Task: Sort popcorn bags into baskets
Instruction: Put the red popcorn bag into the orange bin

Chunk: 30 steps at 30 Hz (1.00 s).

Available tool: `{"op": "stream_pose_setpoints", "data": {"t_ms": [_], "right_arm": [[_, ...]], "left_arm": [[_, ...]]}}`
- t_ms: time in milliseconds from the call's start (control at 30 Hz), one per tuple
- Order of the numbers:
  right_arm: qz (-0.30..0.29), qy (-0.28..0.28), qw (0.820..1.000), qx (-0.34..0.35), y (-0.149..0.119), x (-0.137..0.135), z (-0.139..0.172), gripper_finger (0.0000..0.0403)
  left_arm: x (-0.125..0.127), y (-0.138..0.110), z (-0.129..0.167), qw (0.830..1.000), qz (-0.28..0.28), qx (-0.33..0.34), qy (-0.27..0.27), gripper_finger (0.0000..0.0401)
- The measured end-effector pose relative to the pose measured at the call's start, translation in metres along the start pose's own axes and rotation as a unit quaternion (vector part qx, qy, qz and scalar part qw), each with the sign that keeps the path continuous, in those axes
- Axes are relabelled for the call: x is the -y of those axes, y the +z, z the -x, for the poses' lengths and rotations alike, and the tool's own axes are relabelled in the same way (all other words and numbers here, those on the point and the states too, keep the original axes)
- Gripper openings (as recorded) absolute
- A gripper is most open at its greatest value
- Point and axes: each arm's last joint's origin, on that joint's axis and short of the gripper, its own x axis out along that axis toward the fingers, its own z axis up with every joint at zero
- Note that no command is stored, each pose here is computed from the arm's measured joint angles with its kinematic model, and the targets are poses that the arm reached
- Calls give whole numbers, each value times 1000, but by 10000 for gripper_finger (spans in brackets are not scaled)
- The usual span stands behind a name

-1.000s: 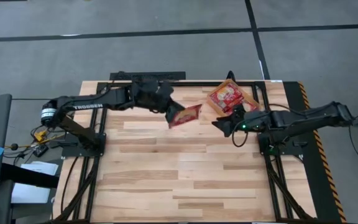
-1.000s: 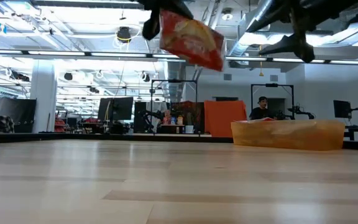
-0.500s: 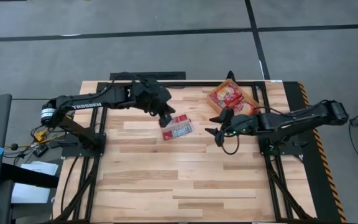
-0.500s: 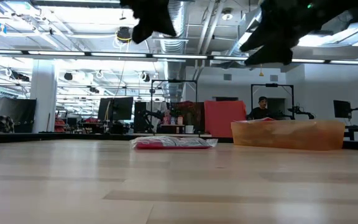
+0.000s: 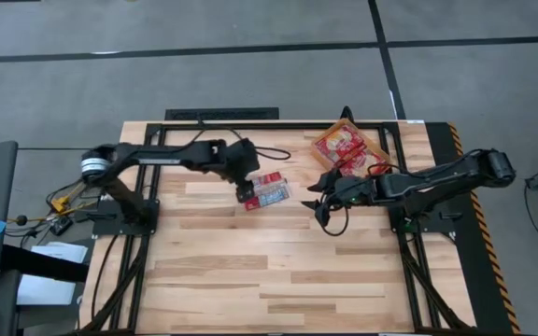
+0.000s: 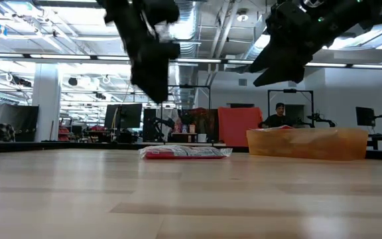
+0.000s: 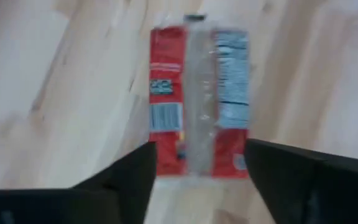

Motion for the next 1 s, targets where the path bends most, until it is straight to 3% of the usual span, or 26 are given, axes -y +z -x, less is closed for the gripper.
{"op": "stream_pose_setpoints", "data": {"t_ms": [233, 367, 467, 600, 700, 833, 1000], "right_arm": [[-16, -7, 1000, 6, 2, 4, -4, 286], [-28, -11, 1000, 5, 3, 7, -5, 286], [-33, -11, 999, 5, 3, 7, -5, 286], [-45, -11, 999, 5, 3, 6, -5, 286], [-44, -9, 999, 2, 2, 5, -4, 286], [-49, -8, 999, -2, 1, 5, -4, 286], [-72, -13, 997, -8, -1, 5, -4, 286]], "left_arm": [[-17, -15, -67, 996, -12, -84, 17, 298], [-21, -25, -96, 993, -15, -119, 17, 306], [-24, -31, -110, 989, 1, -147, -27, 296], [-27, -38, -121, 982, 40, -175, -66, 228], [-25, -39, -120, 980, 46, -181, -72, 142], [-23, -40, -119, 972, 67, -186, -127, 27], [-19, -38, -121, 957, 124, -182, -187, 25]]}}
